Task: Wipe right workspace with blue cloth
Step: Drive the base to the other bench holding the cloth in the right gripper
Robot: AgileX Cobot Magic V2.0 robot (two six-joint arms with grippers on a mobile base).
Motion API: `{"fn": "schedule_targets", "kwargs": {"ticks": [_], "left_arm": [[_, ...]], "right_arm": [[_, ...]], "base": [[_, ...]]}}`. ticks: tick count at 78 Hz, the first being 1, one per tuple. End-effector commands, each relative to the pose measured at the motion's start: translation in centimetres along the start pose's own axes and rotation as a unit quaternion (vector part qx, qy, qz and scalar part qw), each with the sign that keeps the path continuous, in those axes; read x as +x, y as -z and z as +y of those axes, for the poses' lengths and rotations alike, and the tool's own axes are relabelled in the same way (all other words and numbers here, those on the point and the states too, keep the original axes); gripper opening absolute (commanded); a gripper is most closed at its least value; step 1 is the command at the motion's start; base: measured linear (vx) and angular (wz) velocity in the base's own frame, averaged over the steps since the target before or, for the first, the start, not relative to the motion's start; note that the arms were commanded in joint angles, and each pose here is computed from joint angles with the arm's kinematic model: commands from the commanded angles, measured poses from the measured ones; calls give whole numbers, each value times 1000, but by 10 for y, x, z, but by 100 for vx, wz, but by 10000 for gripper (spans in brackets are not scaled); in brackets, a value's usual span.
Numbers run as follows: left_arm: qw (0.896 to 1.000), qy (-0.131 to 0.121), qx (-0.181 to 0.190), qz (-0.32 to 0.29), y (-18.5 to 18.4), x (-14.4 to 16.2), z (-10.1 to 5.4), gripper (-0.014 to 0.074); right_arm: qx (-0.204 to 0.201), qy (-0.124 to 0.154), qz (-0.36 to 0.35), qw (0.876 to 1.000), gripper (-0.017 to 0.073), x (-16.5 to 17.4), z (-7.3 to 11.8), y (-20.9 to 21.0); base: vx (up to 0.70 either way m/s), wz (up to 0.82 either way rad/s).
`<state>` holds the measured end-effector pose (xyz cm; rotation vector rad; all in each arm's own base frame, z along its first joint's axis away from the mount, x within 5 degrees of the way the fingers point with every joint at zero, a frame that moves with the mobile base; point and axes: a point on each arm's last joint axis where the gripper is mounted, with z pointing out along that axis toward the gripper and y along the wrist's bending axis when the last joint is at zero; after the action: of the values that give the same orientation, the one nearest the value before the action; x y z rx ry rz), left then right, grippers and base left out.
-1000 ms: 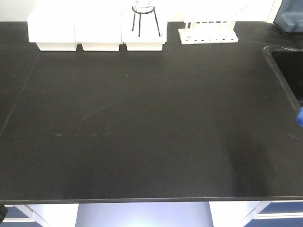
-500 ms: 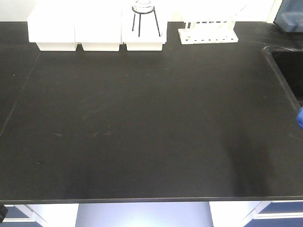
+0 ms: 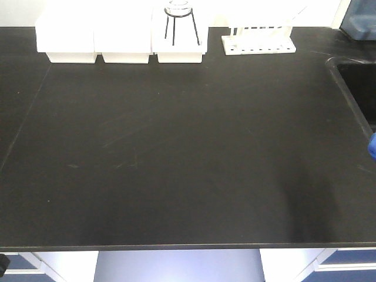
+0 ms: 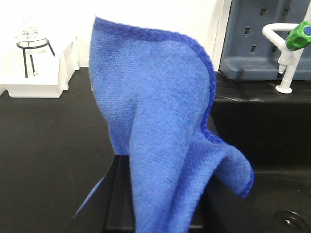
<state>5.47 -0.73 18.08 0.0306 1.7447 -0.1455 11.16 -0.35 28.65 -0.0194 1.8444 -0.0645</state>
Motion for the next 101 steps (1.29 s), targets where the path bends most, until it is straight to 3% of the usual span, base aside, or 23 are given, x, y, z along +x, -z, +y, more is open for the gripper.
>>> {"fn": "schedule_targets", "kwargs": {"ticks": [1, 101], "left_arm": [[998, -1, 1, -58, 3, -16, -1, -6], [998, -1, 1, -58, 3, -16, -1, -6]], "right_arm": [[2, 7, -61, 998, -7, -19, -1, 3], [2, 7, -60, 998, -7, -18, -1, 3]], "base": [[-2, 1], [-21, -4]]}}
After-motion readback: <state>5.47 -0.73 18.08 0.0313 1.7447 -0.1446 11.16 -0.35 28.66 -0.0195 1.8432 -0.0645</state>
